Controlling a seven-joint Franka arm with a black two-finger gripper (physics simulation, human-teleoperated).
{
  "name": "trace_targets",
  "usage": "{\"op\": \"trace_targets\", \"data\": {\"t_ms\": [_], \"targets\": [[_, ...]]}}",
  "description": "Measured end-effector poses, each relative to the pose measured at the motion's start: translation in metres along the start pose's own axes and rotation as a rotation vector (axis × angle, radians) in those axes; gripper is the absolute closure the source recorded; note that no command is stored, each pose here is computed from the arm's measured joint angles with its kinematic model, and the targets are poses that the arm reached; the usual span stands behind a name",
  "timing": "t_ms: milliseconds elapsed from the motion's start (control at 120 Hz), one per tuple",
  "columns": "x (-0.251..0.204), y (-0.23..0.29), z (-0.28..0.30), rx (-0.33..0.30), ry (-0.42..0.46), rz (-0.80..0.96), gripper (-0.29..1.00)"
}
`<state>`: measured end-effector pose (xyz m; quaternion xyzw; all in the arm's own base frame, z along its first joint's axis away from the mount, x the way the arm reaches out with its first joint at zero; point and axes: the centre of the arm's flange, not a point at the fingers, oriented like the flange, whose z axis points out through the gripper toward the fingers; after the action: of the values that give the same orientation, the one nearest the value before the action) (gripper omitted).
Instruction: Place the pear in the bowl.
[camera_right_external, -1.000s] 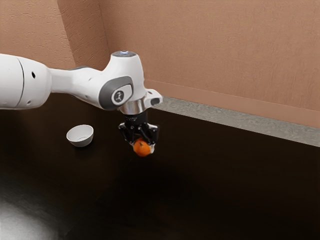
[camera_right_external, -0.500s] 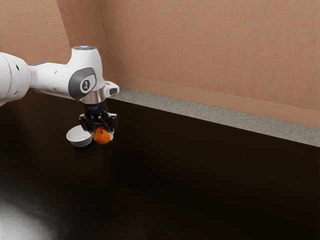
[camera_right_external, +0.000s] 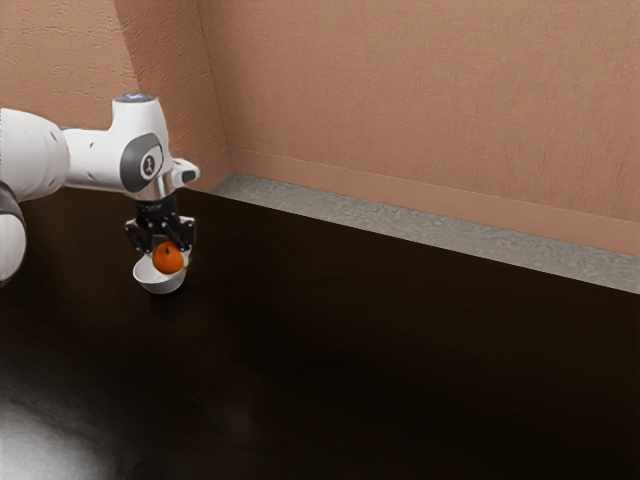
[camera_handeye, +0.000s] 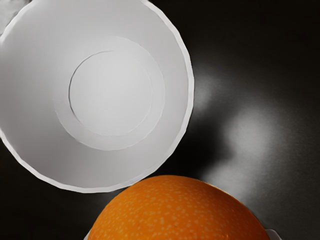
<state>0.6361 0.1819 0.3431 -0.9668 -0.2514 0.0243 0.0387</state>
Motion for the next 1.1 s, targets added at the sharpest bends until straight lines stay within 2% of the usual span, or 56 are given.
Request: {"op": "trace_targets", "data": {"t_ms": [233,383,608,742,808,925,1100], "targets": [[0.045,-0.035,0.021,-0.008,0.016,-0.017,0.60],[0.057,-0.043,0.026,-0.006,0.024,0.003,0.59],[0.059,-0.046,0.027,-0.031,0.021,0.056,0.27],[0.058,-0.046,0.022,-0.045,0.023,0.087,0.14],[0.056,-0.048,0.004,-0.054,0.035,0.101,0.10],[0.038,-0.041,-0.063,-0.091,0.064,0.146,0.06],[-0.052,0.073,-0.184,-0.152,0.116,0.395,0.03]]}}
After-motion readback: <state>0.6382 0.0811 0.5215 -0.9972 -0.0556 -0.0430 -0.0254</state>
